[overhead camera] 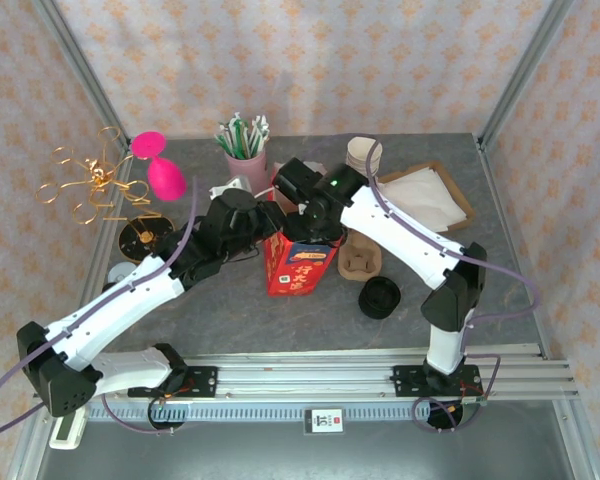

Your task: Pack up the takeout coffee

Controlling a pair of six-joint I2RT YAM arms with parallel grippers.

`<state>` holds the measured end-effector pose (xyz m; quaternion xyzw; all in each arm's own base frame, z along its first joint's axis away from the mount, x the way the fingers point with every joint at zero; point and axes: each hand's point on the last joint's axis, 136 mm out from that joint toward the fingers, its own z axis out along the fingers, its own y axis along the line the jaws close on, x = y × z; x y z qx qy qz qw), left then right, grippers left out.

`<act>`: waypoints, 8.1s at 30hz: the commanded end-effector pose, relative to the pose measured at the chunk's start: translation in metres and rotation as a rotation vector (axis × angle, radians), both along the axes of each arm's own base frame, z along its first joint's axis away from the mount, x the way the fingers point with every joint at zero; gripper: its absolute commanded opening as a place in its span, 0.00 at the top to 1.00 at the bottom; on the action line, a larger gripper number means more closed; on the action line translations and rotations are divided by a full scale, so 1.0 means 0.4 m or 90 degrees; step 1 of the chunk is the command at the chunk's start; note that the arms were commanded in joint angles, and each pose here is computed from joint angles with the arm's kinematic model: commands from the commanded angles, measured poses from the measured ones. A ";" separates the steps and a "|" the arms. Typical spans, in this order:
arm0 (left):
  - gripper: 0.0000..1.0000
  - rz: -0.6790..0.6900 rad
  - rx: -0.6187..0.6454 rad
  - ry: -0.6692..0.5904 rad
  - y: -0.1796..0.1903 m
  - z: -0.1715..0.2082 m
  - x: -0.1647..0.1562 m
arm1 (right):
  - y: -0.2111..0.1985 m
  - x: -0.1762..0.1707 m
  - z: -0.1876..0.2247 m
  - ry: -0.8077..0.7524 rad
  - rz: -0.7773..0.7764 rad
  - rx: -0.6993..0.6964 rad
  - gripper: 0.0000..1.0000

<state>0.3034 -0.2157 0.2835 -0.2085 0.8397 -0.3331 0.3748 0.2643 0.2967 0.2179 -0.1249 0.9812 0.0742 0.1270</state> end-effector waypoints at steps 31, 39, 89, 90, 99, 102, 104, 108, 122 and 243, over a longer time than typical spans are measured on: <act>0.95 -0.018 0.012 0.007 0.043 -0.041 -0.018 | 0.072 0.024 -0.050 0.024 0.014 -0.007 0.44; 0.95 -0.023 0.001 0.006 0.040 -0.044 -0.021 | 0.110 0.025 -0.058 0.026 0.024 0.000 0.44; 0.97 0.003 -0.077 -0.003 0.072 -0.065 -0.042 | 0.100 0.029 -0.097 0.035 -0.041 -0.024 0.48; 0.97 0.002 -0.075 -0.004 0.072 -0.065 -0.042 | 0.098 0.030 -0.098 0.034 -0.043 -0.027 0.48; 0.96 0.012 -0.067 -0.002 0.083 -0.068 -0.040 | 0.072 0.024 -0.112 0.026 -0.046 -0.054 0.48; 0.96 0.007 -0.070 -0.001 0.077 -0.070 -0.038 | 0.077 0.015 -0.132 0.043 -0.040 -0.059 0.48; 0.95 0.009 -0.069 0.000 0.078 -0.070 -0.038 | 0.082 0.020 -0.132 0.042 -0.040 -0.057 0.48; 0.87 0.013 -0.065 -0.007 0.086 -0.059 -0.039 | 0.102 0.022 -0.139 0.051 -0.035 -0.048 0.48; 0.81 0.009 -0.069 -0.020 0.101 -0.034 -0.043 | 0.112 0.034 -0.124 0.025 -0.028 -0.050 0.49; 0.45 0.009 0.055 -0.026 0.188 -0.004 -0.070 | 0.093 0.051 -0.192 0.002 -0.025 -0.087 0.17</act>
